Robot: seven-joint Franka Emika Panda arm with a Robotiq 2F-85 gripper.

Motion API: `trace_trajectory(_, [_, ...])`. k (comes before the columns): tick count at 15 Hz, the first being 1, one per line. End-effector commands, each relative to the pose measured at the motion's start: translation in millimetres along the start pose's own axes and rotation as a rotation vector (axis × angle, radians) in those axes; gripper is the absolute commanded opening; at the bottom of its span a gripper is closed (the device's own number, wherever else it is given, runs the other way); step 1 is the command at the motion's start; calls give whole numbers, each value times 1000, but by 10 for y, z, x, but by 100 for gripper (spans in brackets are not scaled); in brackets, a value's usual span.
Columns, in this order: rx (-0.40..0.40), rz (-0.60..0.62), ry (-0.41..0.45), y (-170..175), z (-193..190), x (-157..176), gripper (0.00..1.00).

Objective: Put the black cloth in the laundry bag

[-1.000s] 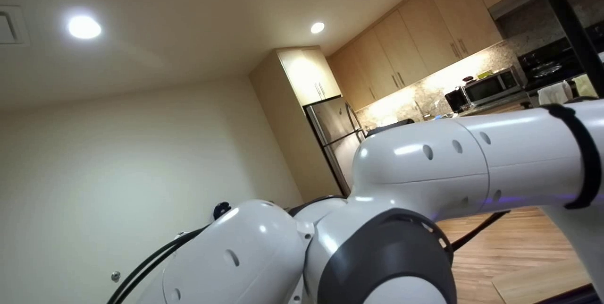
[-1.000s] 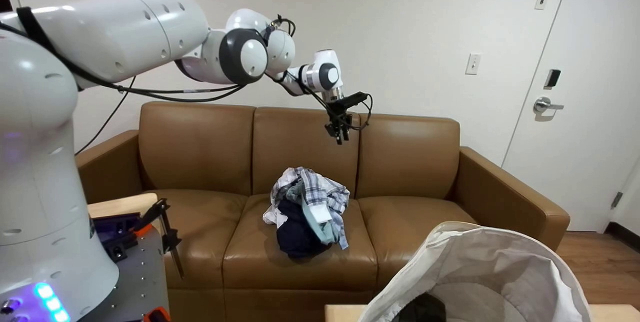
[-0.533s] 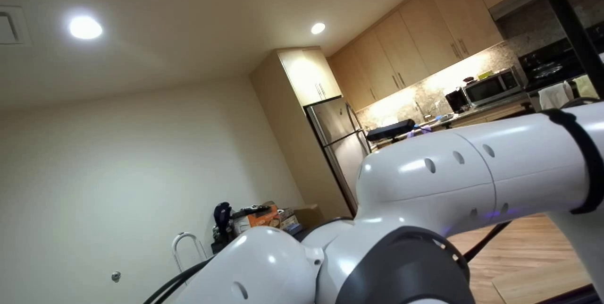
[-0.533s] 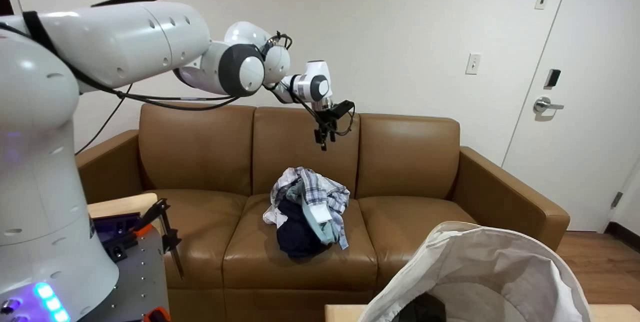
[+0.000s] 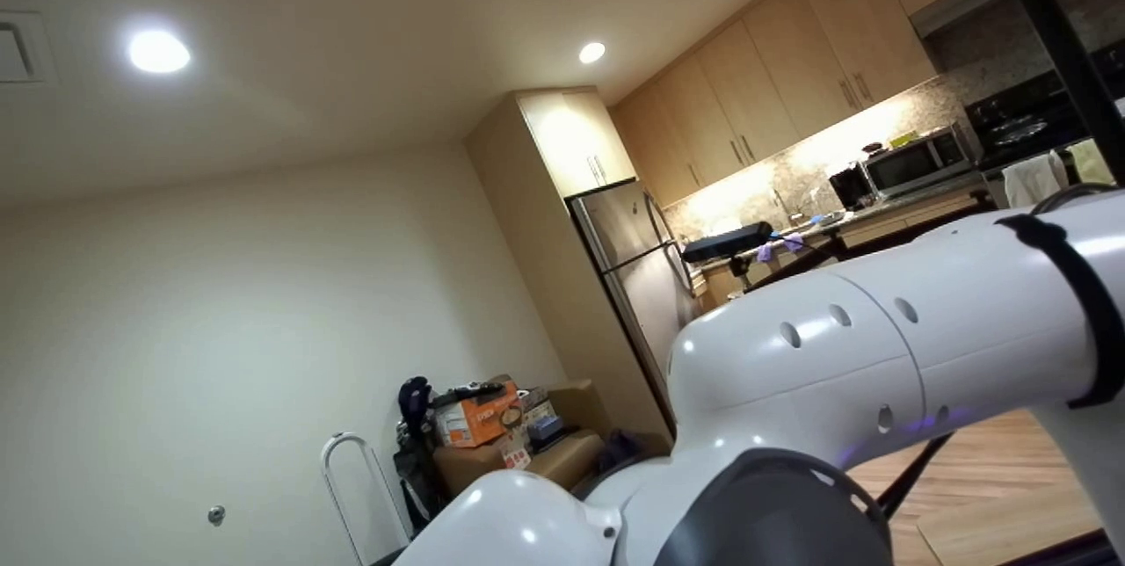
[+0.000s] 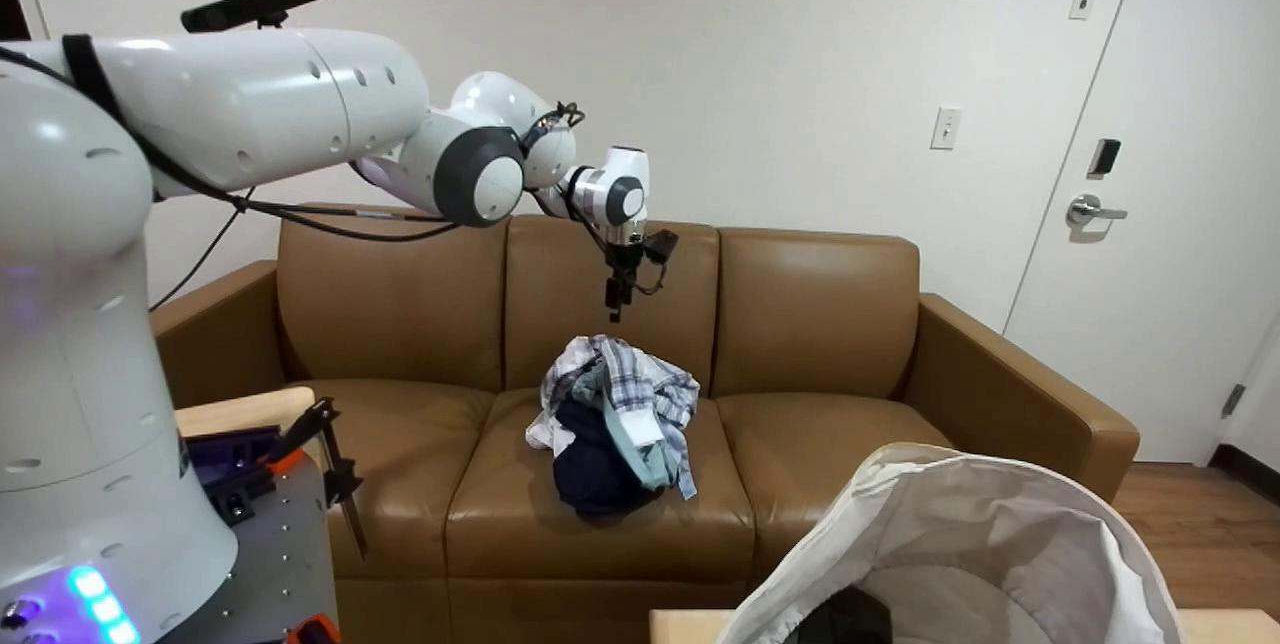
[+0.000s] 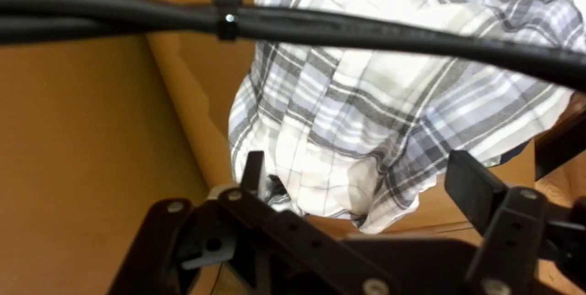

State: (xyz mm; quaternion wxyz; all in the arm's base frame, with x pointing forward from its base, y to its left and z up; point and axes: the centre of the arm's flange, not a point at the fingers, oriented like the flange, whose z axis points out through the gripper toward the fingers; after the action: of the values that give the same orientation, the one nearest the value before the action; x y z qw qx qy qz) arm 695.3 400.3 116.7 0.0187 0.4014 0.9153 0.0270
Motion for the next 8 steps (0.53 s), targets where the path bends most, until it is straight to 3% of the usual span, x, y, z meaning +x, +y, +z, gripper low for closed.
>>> trace_trajectory(1, [5,-1,1,-10,-14,-43,100])
trace_trajectory(3, [5,-1,2,-20,-27,-98,100])
trace_trajectory(8, [61,139,-58,43,374,213,100])
